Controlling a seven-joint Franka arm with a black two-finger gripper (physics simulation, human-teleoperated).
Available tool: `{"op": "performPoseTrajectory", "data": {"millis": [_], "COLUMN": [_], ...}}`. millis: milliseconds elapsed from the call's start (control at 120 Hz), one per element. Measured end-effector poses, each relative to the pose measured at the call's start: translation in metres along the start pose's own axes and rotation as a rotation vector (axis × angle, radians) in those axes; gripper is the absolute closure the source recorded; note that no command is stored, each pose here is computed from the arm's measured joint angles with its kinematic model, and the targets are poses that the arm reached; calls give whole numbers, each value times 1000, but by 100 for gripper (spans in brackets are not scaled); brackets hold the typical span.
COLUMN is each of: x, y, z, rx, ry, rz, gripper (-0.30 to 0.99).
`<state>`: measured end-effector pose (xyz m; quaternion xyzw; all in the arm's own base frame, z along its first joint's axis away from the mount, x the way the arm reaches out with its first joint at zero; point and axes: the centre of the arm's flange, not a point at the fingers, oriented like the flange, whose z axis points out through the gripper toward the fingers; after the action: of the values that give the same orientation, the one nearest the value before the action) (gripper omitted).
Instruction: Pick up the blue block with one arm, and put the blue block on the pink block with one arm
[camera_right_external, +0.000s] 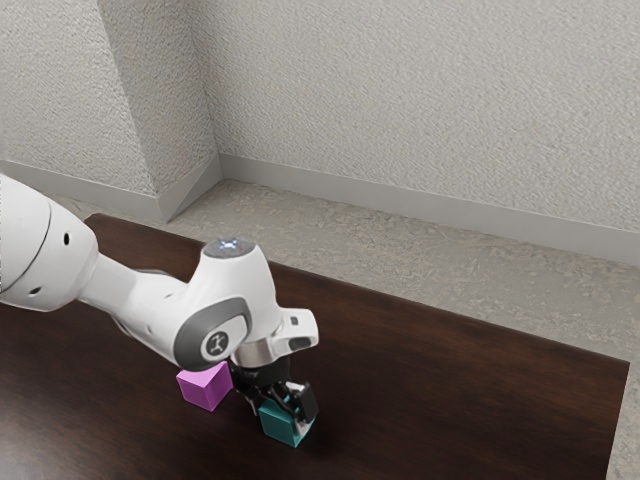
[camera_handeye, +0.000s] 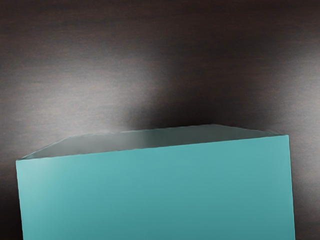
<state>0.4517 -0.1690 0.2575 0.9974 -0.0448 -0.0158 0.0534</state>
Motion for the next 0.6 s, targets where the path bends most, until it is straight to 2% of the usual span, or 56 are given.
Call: {"op": "performPoseTrajectory", "data": {"millis": [408, 600], "x": [15, 14], "y": [3, 1], "z": [1, 10], "rx": [-6, -5], "ry": [18, 7], "rz": [-3, -10], "gripper": [0, 0]}}
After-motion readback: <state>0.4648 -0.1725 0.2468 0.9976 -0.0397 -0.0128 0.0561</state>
